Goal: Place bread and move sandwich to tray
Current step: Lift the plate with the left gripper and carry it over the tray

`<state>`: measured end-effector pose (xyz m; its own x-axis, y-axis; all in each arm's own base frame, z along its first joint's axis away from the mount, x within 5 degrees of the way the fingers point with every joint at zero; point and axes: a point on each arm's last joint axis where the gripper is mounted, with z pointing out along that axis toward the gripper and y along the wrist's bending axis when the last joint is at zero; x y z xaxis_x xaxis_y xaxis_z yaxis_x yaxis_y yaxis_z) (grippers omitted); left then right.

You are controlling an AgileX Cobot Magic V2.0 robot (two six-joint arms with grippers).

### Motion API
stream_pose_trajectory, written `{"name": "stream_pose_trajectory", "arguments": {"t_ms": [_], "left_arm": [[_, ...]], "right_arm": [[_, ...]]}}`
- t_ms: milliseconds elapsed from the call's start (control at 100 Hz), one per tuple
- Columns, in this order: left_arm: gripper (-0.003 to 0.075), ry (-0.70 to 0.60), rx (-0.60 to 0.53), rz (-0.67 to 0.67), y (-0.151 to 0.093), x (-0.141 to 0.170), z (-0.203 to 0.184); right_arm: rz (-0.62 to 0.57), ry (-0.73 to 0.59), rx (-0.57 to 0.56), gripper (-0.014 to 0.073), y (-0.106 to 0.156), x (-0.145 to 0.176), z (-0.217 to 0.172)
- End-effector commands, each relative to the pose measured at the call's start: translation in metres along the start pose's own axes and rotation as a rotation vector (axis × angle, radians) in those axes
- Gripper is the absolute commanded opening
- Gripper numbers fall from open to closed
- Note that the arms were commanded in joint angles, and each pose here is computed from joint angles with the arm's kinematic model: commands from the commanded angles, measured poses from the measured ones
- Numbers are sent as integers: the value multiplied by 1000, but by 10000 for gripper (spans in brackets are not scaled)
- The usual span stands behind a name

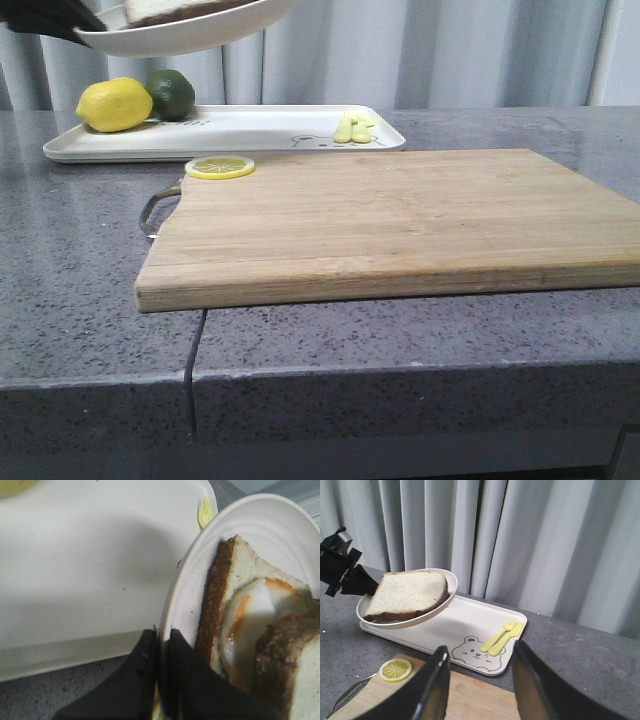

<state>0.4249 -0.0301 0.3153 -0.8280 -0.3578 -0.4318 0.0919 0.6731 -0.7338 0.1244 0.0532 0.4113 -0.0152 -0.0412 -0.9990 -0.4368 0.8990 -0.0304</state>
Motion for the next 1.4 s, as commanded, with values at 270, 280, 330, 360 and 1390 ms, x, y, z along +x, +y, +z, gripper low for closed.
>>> {"name": "stream_pose_trajectory", "arguments": {"t_ms": [270,280,330,360,1390], "left_arm": [[-20,-41,86,9,-38,-40,23],[-20,-40,87,4,-38,-41,25],[-20,-37,84,6,-37,-43,30],[-20,-37,75,1,-34,-45,33],[-20,-45,-104,-3,-13,-49,74]], "right_arm": [[1,-97,41,319,-4,-15,-4],[1,-97,41,319,-4,-15,-4],[1,-97,41,319,-4,-15,-4],[1,-97,41,319,-4,-15,-4],[1,-94,39,319,-4,-15,-4]]}}
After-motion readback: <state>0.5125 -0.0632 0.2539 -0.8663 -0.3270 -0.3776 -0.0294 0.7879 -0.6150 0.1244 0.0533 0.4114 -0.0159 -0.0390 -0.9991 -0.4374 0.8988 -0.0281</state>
